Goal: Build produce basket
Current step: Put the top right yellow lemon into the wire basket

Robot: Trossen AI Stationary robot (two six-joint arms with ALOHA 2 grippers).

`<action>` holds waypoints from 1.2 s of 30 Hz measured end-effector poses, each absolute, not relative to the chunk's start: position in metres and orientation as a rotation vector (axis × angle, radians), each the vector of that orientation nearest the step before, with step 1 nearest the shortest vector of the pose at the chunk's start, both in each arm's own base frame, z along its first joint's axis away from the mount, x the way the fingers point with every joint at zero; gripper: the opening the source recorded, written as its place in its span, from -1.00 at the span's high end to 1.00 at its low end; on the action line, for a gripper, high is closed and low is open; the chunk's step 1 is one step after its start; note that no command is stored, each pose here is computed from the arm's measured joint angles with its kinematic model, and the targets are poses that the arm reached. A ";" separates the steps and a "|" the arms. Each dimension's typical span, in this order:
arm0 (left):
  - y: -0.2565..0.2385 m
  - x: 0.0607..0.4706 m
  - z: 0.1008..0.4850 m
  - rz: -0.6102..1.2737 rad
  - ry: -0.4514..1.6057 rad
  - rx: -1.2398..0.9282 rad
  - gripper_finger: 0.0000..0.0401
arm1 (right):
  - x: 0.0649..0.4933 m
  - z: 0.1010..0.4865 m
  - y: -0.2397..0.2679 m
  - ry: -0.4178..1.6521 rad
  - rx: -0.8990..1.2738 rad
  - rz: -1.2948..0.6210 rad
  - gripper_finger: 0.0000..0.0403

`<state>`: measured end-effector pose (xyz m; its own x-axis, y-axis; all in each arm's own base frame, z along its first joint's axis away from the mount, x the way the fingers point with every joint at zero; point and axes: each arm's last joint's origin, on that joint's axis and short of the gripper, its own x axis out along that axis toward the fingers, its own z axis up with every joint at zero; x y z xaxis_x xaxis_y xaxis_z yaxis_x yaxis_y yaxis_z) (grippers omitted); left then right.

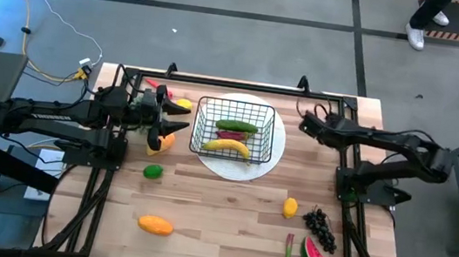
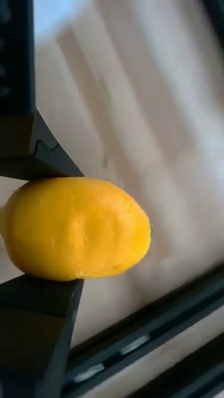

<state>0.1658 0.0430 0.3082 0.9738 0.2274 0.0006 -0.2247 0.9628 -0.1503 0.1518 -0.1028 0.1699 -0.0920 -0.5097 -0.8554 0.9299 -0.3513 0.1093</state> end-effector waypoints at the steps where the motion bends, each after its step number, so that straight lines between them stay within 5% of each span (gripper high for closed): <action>1: 0.043 0.166 0.308 0.229 -0.019 -0.164 0.05 | 0.154 0.178 -0.104 0.595 0.992 -1.620 0.16; 7: 0.043 0.166 0.308 0.229 -0.025 -0.231 0.05 | 0.177 0.231 -0.098 0.710 0.717 -0.975 0.16; 16: 0.043 0.166 0.307 0.229 -0.018 -0.233 0.05 | 0.221 0.299 -0.057 0.455 0.414 -0.330 0.17; 22: 0.043 0.166 0.308 0.223 -0.030 -0.276 0.05 | 0.239 0.329 -0.032 0.285 0.090 -0.161 0.17; 36: 0.041 0.166 0.308 0.243 -0.015 -0.111 0.12 | 0.245 0.337 -0.022 0.221 0.082 -0.158 0.17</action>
<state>0.1664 0.0407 0.3082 0.9704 0.2414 0.0013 -0.2397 0.9644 -0.1117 0.2446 -0.0221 0.3369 0.9634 -0.1465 -0.2243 0.1646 0.9843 0.0640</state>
